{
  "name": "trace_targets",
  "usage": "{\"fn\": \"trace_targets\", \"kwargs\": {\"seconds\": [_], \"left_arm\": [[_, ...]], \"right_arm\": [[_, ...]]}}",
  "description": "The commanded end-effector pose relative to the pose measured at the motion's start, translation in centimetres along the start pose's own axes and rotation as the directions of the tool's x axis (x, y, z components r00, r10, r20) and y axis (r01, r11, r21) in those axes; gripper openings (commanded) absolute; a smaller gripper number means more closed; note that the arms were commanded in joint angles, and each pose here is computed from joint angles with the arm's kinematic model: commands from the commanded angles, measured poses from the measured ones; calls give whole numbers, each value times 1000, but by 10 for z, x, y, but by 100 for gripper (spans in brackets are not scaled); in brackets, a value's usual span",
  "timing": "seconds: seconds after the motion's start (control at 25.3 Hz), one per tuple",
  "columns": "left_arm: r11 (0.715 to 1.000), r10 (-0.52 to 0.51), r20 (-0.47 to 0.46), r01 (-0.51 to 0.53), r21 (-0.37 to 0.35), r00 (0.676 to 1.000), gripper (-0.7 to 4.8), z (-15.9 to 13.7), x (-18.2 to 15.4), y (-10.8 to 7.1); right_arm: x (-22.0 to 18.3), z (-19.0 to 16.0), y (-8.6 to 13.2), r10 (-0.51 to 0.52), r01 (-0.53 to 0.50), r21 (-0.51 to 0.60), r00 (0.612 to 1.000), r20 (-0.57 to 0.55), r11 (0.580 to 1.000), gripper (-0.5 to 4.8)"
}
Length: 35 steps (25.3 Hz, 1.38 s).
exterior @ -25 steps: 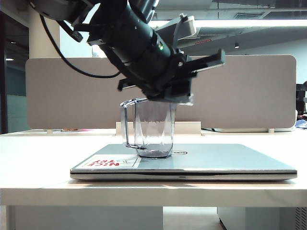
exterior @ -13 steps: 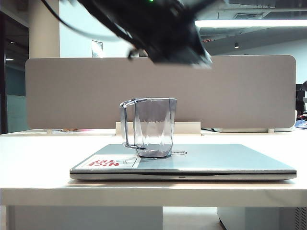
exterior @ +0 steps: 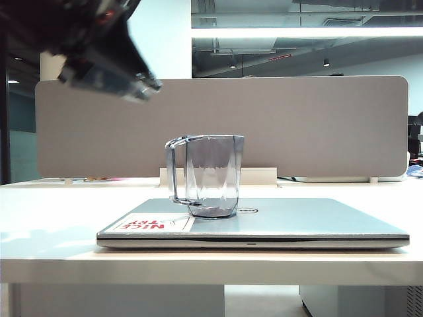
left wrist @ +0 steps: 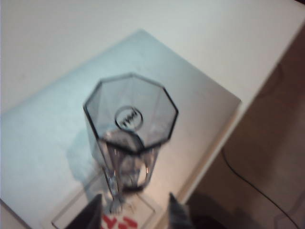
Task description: Pick up the water cup and place it on the side of the laptop away from you.
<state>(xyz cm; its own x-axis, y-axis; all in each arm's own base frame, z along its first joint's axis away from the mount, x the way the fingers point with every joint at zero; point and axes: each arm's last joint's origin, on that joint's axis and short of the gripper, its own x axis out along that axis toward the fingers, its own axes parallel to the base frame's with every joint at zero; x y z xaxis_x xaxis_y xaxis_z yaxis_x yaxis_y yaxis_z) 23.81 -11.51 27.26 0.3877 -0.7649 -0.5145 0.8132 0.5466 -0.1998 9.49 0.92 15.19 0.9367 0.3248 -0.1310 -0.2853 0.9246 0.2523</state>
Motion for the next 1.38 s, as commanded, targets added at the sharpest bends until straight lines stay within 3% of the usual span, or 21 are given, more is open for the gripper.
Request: {"fn": "trace_targets", "kwargs": {"seconds": [0.04, 0.28, 0.55, 0.67, 0.79, 1.03, 1.38], "left_arm": [[995, -94, -23, 95, 34, 995, 222, -10, -8, 11], [969, -143, -72, 155, 190, 987, 225, -23, 0, 27], [960, -185, -167, 214, 178, 968, 225, -48, 34, 50], [953, -241, -158, 265, 149, 957, 224, -59, 54, 62], [951, -232, -139, 254, 175, 963, 224, -62, 64, 69], [944, -208, -81, 222, 244, 975, 223, -56, 67, 74], [928, -292, -34, 292, 229, 956, 205, -53, 68, 70]], "right_arm": [[0, -1, 0, 0, 0, -3, 1000, 4, 1000, -1], [0, -1, 0, 0, 0, -3, 1000, 2, 1000, -1], [0, -1, 0, 0, 0, -3, 1000, 2, 1000, -1], [0, -1, 0, 0, 0, -3, 1000, 2, 1000, -1], [0, -1, 0, 0, 0, -3, 1000, 1, 1000, -1], [0, -1, 0, 0, 0, -3, 1000, 2, 1000, -1], [0, -1, 0, -1, 1, -2, 1000, 1, 1000, -1]]}}
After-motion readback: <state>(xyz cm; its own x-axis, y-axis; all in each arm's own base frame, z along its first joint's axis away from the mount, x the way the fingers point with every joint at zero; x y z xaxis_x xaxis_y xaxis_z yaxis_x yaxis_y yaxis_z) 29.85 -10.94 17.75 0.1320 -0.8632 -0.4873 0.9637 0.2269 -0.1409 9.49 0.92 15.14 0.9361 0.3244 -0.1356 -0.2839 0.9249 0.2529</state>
